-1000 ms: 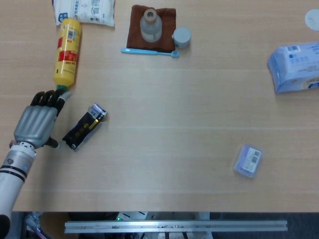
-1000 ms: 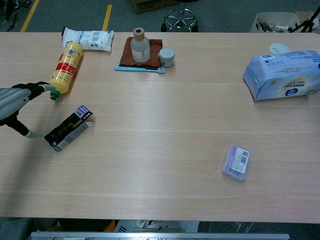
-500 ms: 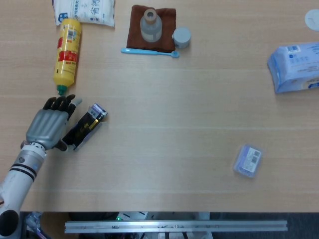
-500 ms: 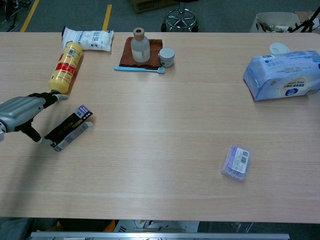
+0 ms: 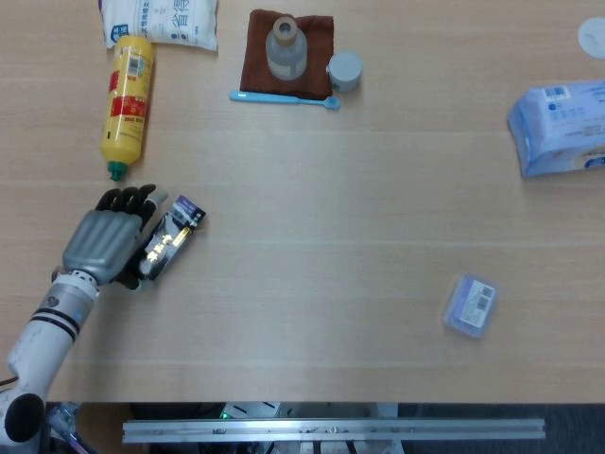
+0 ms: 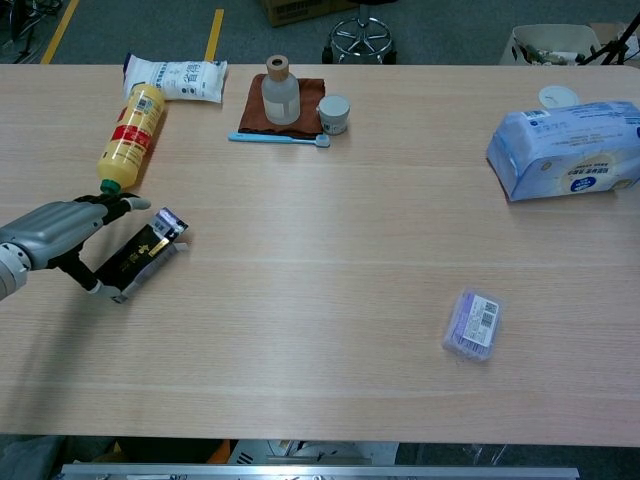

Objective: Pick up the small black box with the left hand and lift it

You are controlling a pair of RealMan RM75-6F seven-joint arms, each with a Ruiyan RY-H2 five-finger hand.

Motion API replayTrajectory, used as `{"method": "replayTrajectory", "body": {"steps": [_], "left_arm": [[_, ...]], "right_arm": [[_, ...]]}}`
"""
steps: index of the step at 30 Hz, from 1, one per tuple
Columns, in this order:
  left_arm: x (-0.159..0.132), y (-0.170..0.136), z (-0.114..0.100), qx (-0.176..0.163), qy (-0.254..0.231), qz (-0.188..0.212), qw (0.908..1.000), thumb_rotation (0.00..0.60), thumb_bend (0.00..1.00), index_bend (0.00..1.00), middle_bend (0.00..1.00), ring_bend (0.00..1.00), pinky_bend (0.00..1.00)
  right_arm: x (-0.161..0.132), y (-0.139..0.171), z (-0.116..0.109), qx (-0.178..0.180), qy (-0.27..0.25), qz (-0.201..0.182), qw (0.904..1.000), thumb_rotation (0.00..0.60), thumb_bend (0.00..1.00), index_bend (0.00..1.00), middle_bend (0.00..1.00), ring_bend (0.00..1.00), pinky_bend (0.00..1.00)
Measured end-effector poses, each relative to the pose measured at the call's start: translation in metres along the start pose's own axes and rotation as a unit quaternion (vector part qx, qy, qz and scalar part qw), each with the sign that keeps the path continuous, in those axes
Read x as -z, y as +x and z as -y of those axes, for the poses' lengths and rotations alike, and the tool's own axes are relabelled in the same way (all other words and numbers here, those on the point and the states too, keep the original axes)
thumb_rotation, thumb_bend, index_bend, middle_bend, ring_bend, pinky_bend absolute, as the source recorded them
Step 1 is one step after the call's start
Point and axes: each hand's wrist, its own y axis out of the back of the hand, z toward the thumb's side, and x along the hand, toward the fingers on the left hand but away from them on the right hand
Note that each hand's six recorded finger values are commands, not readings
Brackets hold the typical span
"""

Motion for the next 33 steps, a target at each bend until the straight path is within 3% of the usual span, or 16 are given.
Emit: {"method": "replayTrajectory", "body": {"steps": [33], "left_arm": [[0.034,0.019,-0.020,-0.027,0.019,-0.042,0.9986,0.600,0.00,0.00,0.00,0.00,0.05]], "right_arm": [[0.006,0.006,0.001,-0.003,-0.002,0.012,0.9999,0.600,0.42,0.41,0.29,0.24,0.36]]}}
